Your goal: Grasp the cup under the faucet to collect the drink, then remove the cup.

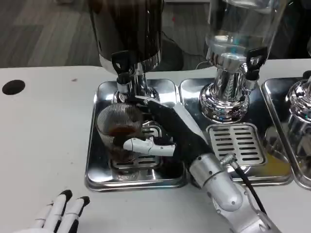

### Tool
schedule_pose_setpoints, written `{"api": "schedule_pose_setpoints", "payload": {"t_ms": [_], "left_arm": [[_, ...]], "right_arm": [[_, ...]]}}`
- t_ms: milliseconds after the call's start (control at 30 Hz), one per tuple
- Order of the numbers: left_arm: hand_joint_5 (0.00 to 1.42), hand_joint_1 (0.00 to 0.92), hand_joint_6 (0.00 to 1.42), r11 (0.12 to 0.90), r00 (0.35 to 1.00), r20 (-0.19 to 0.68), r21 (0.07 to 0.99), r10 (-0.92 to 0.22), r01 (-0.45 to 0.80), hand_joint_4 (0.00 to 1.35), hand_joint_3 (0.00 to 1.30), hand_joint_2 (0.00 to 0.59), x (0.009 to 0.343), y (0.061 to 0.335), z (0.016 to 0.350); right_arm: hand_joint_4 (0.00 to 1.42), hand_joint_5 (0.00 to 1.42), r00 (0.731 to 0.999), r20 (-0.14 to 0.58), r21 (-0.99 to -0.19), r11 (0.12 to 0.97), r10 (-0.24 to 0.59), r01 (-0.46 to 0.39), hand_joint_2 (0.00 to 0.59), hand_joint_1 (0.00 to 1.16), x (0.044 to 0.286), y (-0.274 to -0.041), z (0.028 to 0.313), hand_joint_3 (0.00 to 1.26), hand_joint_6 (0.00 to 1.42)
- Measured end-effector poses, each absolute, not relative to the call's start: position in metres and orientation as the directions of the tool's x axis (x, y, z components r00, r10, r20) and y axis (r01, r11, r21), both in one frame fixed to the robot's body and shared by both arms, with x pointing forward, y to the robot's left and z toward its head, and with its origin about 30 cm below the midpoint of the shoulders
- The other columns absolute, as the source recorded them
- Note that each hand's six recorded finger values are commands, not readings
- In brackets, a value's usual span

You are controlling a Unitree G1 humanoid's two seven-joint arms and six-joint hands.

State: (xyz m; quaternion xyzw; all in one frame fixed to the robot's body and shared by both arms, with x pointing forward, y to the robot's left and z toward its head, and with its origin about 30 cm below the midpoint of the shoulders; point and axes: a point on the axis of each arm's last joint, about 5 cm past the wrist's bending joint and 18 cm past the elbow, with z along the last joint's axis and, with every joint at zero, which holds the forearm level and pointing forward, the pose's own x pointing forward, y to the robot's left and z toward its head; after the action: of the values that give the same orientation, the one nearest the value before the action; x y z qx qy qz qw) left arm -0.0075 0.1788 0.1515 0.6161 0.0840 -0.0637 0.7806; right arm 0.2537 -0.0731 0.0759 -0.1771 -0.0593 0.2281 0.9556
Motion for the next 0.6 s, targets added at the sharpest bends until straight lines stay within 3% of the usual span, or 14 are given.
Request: {"api": "schedule_pose_setpoints", "payload": {"t_ms": [600], "left_arm": [[0.09,0.0,0.33,0.232,0.968,-0.252,0.941,0.003,0.245,0.0,0.15,0.099,-0.0041,0.1799,0.1512]], "right_arm": [[0.28,0.3,0.88,0.021,-0.391,0.814,0.475,-0.43,0.001,0.61,0.2531,-0.0751,0.0748,0.18,0.14]]}}
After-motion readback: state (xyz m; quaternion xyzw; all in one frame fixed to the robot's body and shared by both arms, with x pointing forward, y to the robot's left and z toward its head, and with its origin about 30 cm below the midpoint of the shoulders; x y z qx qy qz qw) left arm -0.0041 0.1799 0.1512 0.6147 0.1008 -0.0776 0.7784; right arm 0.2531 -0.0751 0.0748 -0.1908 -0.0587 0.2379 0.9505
